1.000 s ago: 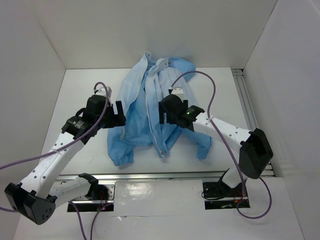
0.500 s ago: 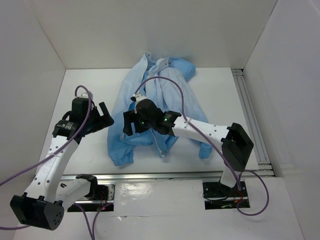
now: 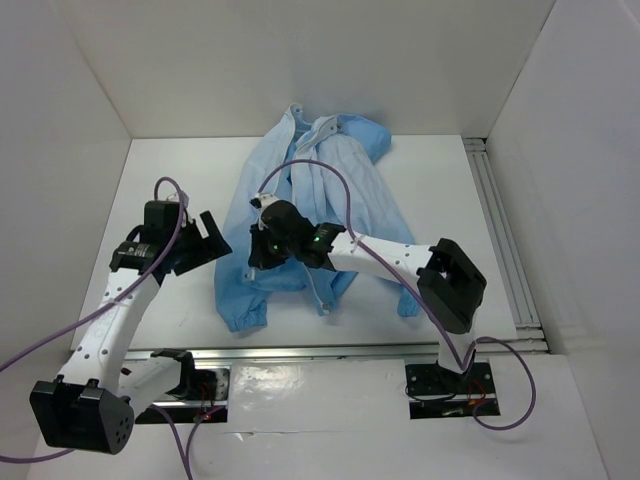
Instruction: Zip up the jacket
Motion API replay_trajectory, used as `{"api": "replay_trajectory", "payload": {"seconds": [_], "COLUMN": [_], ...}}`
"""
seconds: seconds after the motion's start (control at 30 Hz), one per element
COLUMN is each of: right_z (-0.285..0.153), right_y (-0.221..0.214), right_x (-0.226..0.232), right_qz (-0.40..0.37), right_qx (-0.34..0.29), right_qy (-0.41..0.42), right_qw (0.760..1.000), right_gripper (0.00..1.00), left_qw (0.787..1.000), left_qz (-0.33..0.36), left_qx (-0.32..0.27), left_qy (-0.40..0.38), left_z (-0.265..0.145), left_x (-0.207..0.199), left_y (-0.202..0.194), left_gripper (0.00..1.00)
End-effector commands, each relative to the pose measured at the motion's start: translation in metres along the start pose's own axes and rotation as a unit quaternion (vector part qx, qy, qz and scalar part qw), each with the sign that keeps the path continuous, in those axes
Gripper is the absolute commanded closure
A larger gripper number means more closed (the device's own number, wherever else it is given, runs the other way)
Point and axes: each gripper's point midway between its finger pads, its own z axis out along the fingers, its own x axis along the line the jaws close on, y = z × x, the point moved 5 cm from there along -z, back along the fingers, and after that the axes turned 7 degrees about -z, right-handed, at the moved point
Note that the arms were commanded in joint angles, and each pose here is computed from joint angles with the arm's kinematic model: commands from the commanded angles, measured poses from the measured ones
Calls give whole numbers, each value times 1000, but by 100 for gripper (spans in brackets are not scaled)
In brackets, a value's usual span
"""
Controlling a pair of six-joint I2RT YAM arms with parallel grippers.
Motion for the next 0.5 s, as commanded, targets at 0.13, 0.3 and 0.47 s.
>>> {"api": "replay_trajectory", "payload": {"seconds": [0.13,0.3,0.47], "right_z": [-41,-70,-76], "right_y": [23,11,4], "right_x": [-21,-42,-47], "right_qz": [17,30,39], "right_qx": [-71,-75,-78], "right_qy": [28,48,57], "right_qw": [997,996,995], "right_gripper": [100,100,100], "left_qw": [990,957,943], "left_qz": [54,80,96], "left_qx": [20,121,132], "left_qy": [-128,-251,-292], "left_z": [-1,9,7], "left_x": [-29,-48,-57], "left_y": [-2,-44,-54], "left_gripper": [6,9,10]}}
